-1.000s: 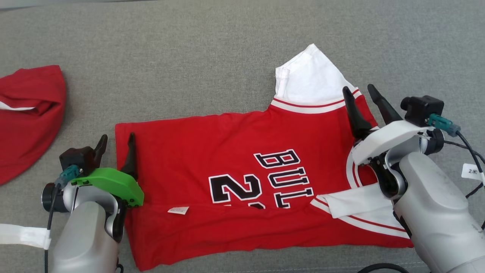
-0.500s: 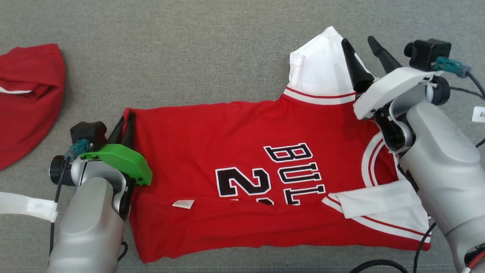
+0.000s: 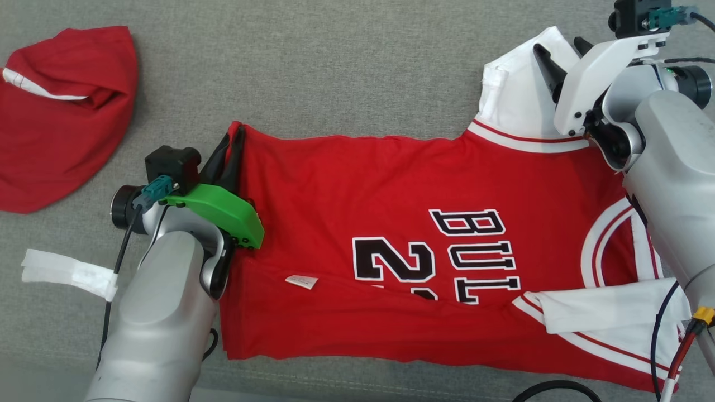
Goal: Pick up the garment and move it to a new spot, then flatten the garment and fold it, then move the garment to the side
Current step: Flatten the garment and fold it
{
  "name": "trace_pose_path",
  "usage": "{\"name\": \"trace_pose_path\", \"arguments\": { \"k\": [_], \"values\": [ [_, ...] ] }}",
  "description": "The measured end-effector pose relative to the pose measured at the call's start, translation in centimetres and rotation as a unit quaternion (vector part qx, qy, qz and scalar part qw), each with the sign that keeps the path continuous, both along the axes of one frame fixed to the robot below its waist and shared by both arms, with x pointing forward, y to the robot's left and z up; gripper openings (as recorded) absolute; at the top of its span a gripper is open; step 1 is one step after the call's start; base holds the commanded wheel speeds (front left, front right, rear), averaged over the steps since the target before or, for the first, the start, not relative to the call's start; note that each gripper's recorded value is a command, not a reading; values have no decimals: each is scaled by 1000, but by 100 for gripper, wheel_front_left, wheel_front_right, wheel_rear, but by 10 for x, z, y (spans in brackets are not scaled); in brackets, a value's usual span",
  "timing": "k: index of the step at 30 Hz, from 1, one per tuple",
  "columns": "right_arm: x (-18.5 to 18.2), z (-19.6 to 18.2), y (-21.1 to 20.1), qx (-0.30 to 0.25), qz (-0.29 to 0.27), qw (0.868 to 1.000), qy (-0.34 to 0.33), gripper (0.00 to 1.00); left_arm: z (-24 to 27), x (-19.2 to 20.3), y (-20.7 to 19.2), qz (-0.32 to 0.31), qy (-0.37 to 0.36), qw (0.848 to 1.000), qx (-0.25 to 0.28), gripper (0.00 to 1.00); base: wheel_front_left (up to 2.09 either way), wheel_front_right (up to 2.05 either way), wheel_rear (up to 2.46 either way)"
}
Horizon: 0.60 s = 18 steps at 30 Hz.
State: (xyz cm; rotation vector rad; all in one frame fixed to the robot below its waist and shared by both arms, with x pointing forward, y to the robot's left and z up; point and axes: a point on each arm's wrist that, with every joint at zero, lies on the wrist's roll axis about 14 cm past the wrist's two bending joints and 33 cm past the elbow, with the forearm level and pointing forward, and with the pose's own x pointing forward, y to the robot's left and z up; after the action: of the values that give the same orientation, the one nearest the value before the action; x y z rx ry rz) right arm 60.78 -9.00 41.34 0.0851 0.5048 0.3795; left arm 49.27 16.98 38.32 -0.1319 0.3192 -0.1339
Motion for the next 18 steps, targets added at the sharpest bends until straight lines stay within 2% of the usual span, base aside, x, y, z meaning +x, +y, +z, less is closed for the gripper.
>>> {"name": "trace_pose_path", "arguments": {
  "k": [2, 3, 4, 6, 13, 15, 18],
  "values": [
    [-3, -15, 5, -16, 11, 1000, 21, 100, -1, -1, -1, -1, 1, 1000, 0, 0, 0, 0, 0],
    [-5, -22, 8, -25, 16, 999, 33, 93, -2, -1, 0, 1, 2, 1000, -2, 0, 0, 0, 0],
    [-4, -25, 11, -30, 21, 999, 37, 57, -2, -2, 0, 1, 3, 1000, -2, 0, 0, 0, 0],
    [0, -26, 15, -30, 25, 999, 37, 0, -4, -3, 2, 3, 5, 1000, -2, 0, 0, 0, 0],
    [6, -14, 9, -26, 16, 999, -15, 0, 3, 1, 1, -2, -8, 1000, -1, 0, 0, 0, 0],
    [9, 5, 5, -11, 3, 998, -58, 0, 8, 1, -4, -10, -15, 1000, -2, 0, 0, 0, 0],
    [4, 19, 0, 20, -20, 996, -86, 0, 16, -4, -7, -13, -25, 1000, -5, 0, 0, 0, 0]
  ]
}}
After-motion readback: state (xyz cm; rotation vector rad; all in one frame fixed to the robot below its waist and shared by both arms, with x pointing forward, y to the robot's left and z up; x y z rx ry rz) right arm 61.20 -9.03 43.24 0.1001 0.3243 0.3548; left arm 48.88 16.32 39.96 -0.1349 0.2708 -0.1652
